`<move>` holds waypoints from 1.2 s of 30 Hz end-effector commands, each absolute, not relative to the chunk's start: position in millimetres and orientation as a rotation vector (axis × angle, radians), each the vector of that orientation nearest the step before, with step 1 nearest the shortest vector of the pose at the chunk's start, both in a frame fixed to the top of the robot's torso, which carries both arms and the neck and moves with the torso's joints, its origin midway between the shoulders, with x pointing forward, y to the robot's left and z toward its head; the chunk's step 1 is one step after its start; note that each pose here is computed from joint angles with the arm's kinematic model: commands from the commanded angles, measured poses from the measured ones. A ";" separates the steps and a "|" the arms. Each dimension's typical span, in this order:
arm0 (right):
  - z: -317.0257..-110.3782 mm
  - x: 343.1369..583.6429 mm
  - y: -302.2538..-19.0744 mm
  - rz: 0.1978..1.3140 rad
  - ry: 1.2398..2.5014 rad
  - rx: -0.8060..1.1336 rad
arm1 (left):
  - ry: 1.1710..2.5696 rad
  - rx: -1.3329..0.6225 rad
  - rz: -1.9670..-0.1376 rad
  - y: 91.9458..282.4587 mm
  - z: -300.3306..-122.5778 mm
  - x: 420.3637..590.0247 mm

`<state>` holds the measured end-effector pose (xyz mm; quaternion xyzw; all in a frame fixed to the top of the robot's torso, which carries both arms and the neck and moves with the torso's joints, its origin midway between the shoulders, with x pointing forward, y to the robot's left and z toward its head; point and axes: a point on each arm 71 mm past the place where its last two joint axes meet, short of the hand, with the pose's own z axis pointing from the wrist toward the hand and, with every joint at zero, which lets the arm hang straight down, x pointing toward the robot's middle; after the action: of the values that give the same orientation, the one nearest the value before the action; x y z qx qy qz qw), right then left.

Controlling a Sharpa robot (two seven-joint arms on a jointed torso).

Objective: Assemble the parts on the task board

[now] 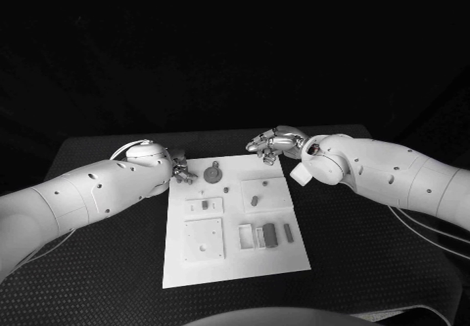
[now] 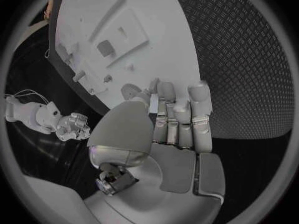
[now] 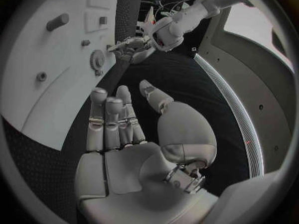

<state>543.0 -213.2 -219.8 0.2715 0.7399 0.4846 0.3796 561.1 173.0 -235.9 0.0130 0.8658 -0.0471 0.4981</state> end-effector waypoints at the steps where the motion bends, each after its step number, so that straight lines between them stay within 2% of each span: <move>1: -219.6 542.4 -211.8 1.252 1.889 0.687 | 2.129 0.048 -0.114 171.3 -237.6 559.8; 36: -219.8 542.8 -212.6 1.250 1.888 0.690 | 2.111 -0.088 -0.174 181.4 -235.7 557.7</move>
<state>543.3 -213.6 -220.0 0.2720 0.7397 0.4843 0.3798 557.9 182.2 -236.7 -0.0206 0.8709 -0.0634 0.4869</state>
